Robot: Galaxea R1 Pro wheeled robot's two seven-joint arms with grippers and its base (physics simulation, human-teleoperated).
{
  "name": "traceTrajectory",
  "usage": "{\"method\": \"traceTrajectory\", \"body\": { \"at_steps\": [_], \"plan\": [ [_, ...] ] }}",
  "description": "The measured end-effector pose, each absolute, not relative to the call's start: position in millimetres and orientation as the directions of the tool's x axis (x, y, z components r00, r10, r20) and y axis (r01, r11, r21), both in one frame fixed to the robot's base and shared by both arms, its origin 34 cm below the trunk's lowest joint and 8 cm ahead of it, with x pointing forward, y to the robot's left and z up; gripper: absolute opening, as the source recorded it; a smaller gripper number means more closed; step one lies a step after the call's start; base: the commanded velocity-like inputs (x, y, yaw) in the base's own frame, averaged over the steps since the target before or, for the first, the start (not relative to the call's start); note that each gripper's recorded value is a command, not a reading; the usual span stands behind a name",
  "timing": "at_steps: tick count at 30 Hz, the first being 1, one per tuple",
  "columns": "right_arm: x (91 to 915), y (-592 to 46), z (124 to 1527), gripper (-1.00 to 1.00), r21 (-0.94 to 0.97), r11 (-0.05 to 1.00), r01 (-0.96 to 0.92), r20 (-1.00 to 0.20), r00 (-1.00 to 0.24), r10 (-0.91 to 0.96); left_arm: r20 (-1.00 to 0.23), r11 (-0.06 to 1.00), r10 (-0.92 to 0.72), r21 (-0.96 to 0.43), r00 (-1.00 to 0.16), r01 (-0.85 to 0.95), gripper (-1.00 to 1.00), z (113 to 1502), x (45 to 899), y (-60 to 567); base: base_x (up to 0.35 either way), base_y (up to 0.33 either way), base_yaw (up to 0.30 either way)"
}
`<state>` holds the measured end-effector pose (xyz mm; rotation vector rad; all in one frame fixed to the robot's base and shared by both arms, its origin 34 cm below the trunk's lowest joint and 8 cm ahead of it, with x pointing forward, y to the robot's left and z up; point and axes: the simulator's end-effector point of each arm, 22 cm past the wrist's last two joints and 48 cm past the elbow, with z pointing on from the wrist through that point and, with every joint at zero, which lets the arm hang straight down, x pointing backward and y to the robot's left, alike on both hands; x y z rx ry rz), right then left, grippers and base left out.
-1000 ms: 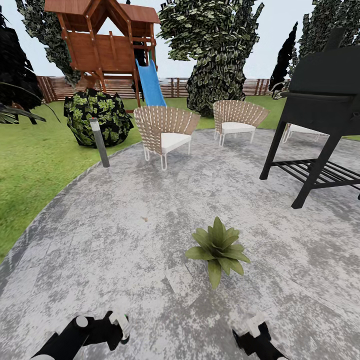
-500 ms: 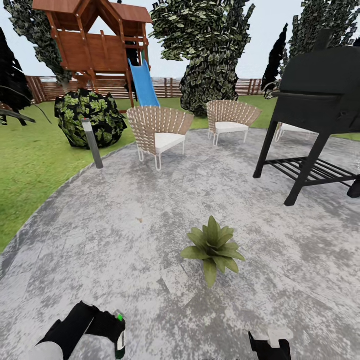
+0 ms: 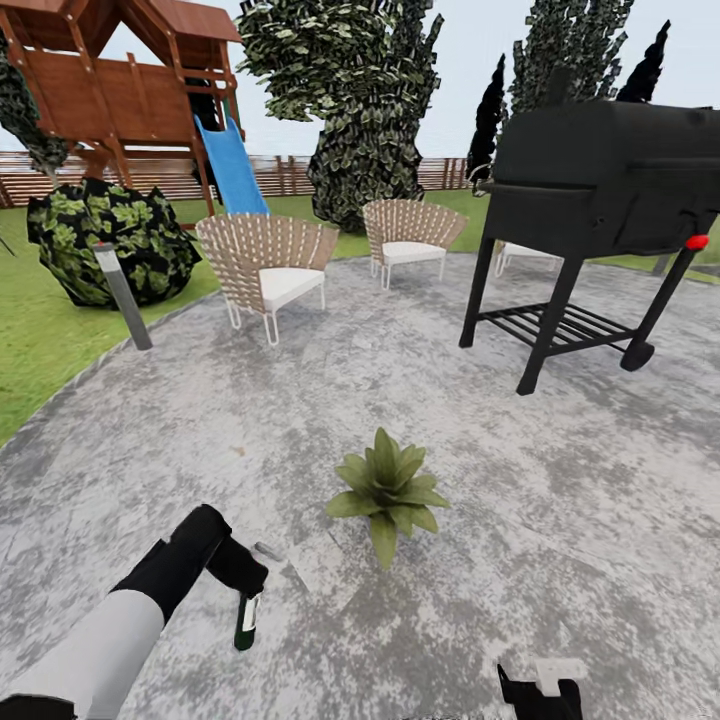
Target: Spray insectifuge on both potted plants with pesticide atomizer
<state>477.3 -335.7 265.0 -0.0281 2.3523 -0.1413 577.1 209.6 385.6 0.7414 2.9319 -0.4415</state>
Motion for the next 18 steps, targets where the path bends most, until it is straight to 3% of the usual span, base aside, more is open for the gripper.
{"method": "traceTrajectory", "body": {
  "at_steps": [3, 8, 18],
  "plan": [
    [477, -336, 265, 1.00, -0.111, 0.994, 0.022, -0.704, -0.707, -0.063, -0.112, 0.803, 0.545, -0.216, -0.831, 0.556, -1.00, 386, 572, 201, 0.000, 0.000, -0.300],
    [477, -336, 265, 1.00, -0.111, 0.994, 0.021, -0.705, -0.707, -0.063, -0.096, 0.787, 0.561, -0.246, -0.823, 0.565, -1.00, 399, 576, 195, 0.168, 0.071, -0.298],
    [478, -336, 265, 1.00, -0.112, 0.994, 0.022, -0.705, -0.707, -0.064, -0.092, 0.786, 0.562, -0.251, -0.822, 0.565, -1.00, 401, 576, 195, 0.316, 0.086, -0.032]
  ]
}}
